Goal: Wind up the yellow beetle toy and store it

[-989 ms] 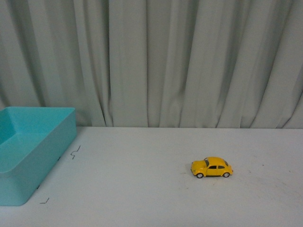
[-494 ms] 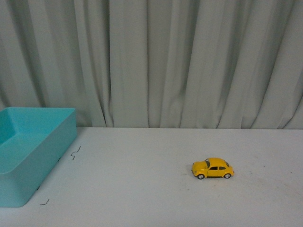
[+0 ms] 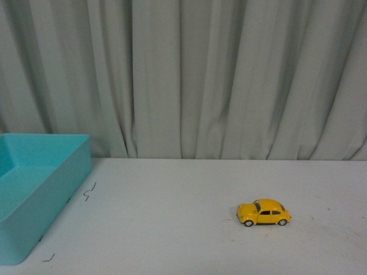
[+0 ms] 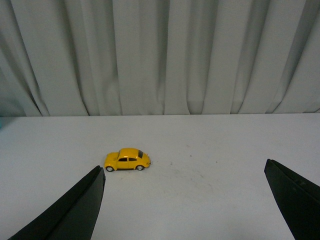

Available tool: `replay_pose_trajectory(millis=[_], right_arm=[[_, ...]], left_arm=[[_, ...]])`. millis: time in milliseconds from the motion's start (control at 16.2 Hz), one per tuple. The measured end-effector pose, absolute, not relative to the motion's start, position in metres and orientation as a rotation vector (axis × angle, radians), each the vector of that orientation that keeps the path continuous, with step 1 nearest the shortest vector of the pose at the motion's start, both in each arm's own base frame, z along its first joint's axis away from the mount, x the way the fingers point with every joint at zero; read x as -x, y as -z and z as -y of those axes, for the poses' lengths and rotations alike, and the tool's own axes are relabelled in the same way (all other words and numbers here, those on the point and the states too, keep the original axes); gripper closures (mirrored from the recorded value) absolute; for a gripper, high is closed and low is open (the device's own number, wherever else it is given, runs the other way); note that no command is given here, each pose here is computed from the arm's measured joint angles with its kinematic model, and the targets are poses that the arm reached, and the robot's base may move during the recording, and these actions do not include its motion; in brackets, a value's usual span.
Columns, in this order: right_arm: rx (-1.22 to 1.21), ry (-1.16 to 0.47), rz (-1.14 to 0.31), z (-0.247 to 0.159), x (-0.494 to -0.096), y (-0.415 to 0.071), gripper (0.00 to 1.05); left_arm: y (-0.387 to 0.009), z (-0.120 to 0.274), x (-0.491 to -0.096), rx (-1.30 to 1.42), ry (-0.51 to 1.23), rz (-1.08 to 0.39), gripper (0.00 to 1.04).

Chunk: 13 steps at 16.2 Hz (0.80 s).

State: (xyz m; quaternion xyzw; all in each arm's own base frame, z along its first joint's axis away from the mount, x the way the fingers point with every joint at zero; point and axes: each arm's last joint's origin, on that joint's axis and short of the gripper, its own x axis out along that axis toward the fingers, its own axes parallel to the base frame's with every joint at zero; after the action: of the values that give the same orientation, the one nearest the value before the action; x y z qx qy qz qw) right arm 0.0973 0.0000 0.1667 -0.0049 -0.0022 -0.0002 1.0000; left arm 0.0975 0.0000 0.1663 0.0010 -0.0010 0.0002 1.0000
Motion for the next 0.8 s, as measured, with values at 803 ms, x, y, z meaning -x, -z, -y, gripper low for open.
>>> replay_pose_trajectory(millis=[803], right_arm=[[0.010, 0.001, 0.003, 0.0000, -0.0973, -0.1665, 0.07]], left_arm=[[-0.1661, 0.0000, -0.0975, -0.002, 0.000, 0.001, 0.07]])
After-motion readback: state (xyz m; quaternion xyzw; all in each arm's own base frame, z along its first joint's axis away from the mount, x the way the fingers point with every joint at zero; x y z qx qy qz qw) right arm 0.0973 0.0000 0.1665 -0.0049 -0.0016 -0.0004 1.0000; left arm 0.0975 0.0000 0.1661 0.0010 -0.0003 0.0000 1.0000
